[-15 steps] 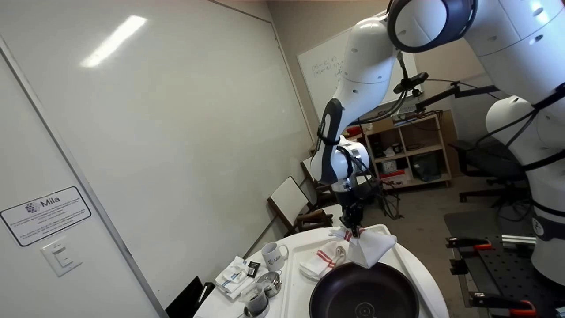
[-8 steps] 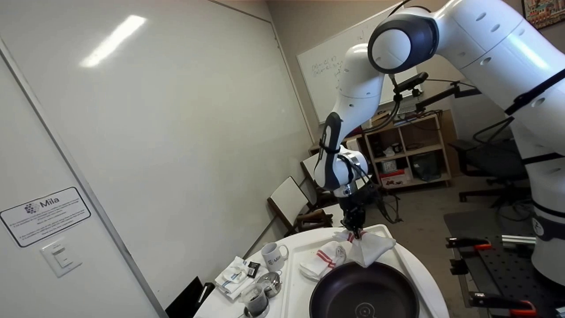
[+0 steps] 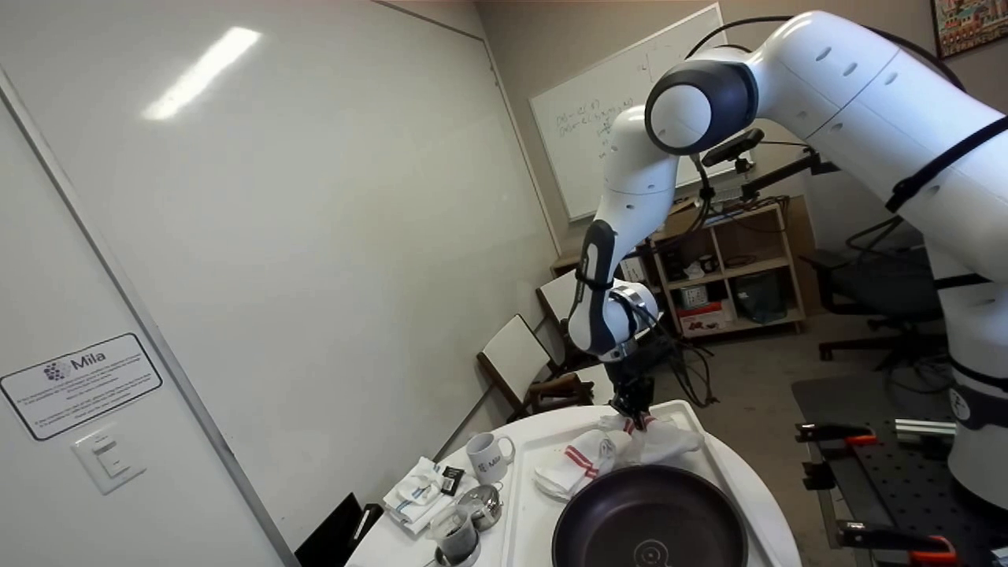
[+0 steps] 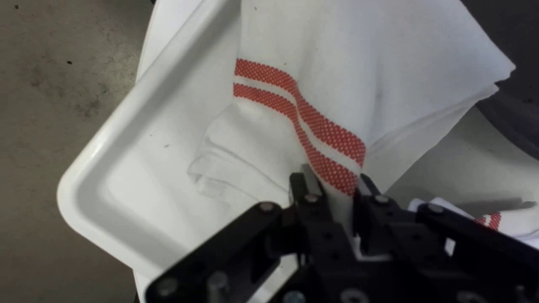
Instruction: Pick the cloth on the tray and wipe the pan
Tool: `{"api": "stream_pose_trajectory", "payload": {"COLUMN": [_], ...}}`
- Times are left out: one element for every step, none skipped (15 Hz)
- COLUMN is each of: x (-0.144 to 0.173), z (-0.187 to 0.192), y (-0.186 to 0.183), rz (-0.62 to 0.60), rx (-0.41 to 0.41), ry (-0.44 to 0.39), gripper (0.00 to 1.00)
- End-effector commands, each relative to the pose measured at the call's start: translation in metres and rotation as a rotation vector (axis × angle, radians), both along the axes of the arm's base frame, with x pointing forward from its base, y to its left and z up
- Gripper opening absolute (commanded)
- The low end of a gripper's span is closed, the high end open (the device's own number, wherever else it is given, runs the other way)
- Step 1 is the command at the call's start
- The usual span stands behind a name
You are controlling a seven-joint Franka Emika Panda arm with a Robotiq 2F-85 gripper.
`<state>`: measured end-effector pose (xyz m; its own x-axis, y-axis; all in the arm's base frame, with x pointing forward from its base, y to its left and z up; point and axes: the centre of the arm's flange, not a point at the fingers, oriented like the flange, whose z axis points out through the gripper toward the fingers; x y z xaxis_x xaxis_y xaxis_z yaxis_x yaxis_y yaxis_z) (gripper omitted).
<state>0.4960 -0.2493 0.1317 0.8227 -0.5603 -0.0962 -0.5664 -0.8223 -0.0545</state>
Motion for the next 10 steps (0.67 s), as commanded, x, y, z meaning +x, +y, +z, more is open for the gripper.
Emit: {"api": "stream_pose_trajectory", "payload": {"x": [0.013,0.014,0.014,0.014,0.014,0.013,0.013,0.013,0.013,0.014], "z": [-0.018,-0.022,-0.025,-0.031,-0.035,-0.039,-0.043,-0.046,-0.048,-0.051], "y": [-0.002,-0.002,-0.005,-0.005,-0.007,-0.008,-0.01,-0.011,-0.012,-0.013], "rz": [-0.027,-0.033,-0.04,-0.045,-0.05,-0.056,-0.06,-0.063,-0.061,-0.056], "rx": [-0.038,-0.043,-0.053,-0.063,-0.07,-0.08,-0.083,-0.086,-0.086,-0.082], "ry": [0.029,0.035,0.042,0.047,0.053,0.057,0.058,0.06,0.059,0.05], "gripper": [0.1,0.1,0.1,0.1,0.1,0.1,0.1,0.1,0.1,0.13]}}
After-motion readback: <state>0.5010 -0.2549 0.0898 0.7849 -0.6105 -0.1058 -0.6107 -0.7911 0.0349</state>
